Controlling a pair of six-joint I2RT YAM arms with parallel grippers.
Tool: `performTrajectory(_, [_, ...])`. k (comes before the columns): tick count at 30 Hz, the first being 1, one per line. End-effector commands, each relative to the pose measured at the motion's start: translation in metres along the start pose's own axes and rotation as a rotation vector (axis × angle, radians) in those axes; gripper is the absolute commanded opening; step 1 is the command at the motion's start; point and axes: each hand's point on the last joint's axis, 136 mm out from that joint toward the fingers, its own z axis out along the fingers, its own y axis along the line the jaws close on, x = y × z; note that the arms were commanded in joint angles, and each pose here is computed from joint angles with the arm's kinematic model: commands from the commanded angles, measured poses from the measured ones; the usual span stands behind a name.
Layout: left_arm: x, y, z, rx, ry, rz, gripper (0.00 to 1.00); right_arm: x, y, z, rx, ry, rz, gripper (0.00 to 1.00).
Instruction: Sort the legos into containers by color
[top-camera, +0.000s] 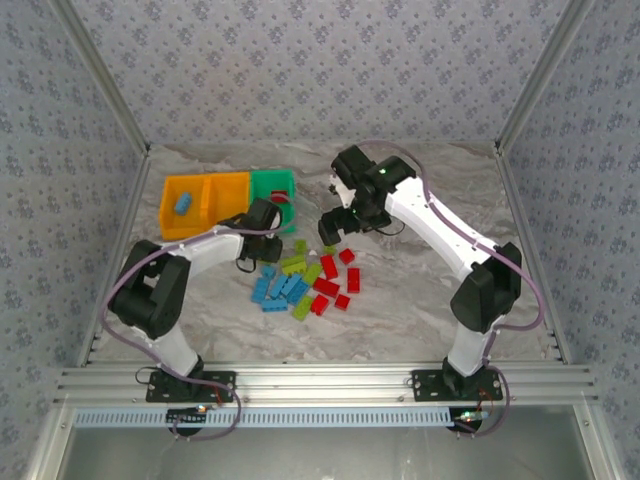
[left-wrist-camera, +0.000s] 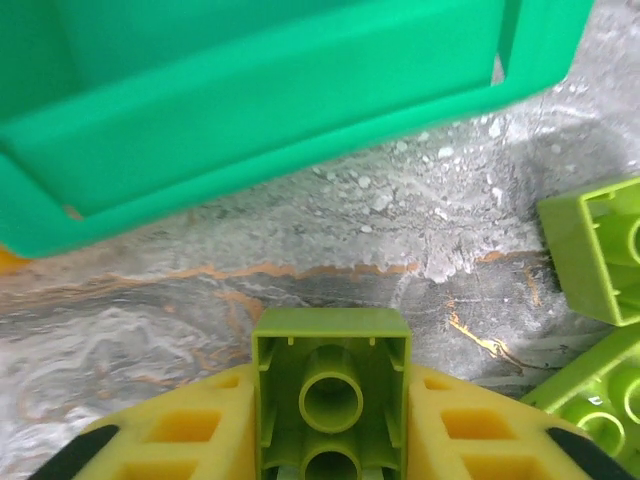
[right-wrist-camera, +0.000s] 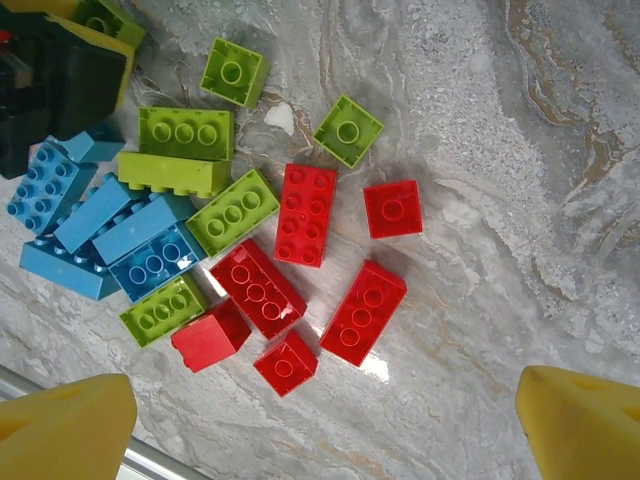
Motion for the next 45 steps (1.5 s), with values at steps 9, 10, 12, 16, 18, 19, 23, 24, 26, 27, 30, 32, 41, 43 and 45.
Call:
performTrajectory(9, [-0.085,0.058,-0.109,-0.125,-0.362,-0.181,0.25,-0.011,0.002,-0.035,-0.029,-0.167,0.049,1.00])
performTrajectory(10, [-0.094,0.069,-0.107,-0.149,-0.374,-0.206,0.26,-0.014,0.001,-0.037,-0.026,-0.189,0.061,1.00])
performTrajectory(12, [-0.112,0.093,-0.095,-0.188,-0.374,-0.258,0.26,-0.020,0.002,-0.042,-0.039,-0.251,0.101,1.00])
performTrajectory(16, [-0.132,0.125,-0.056,-0.246,-0.318,-0.307,0.26,-0.025,0.025,-0.050,-0.145,-0.397,0.130,1.00])
performTrajectory(18, [-0.142,0.134,-0.043,-0.245,-0.313,-0.322,0.26,-0.026,0.029,-0.055,-0.151,-0.463,0.137,1.00])
performTrajectory(19, [-0.145,0.137,-0.038,-0.243,-0.309,-0.327,0.27,-0.024,0.029,-0.054,-0.144,-0.473,0.142,1.00])
performTrajectory(23, [-0.156,0.145,-0.029,-0.229,-0.302,-0.334,0.39,-0.013,0.029,-0.044,-0.102,-0.463,0.146,1.00])
performTrajectory(24, [-0.158,0.144,-0.030,-0.225,-0.305,-0.331,0.43,-0.011,0.029,-0.042,-0.093,-0.460,0.146,1.00])
performTrajectory(26, [-0.160,0.144,-0.034,-0.223,-0.310,-0.327,0.47,-0.008,0.028,-0.038,-0.081,-0.454,0.161,1.00])
performTrajectory(27, [-0.161,0.144,-0.038,-0.220,-0.318,-0.328,0.48,-0.008,0.025,-0.037,-0.069,-0.455,0.172,1.00])
performTrajectory(30, [-0.162,0.140,-0.057,-0.194,-0.342,-0.327,0.50,-0.009,0.017,-0.031,-0.029,-0.455,0.216,1.00])
performTrajectory(32, [-0.162,0.131,-0.078,-0.152,-0.362,-0.327,0.50,-0.011,0.007,-0.026,0.010,-0.448,0.251,1.00])
performTrajectory(41, [-0.095,0.020,-0.215,0.109,-0.515,-0.020,0.50,-0.012,-0.011,0.043,0.079,-0.306,0.278,0.92])
performTrajectory(43, [-0.071,0.000,-0.238,0.165,-0.525,0.103,0.54,-0.010,-0.014,0.063,0.085,-0.254,0.272,0.90])
performTrajectory(45, [-0.051,-0.016,-0.263,0.212,-0.556,0.193,0.61,-0.005,-0.019,0.083,0.098,-0.201,0.252,0.87])
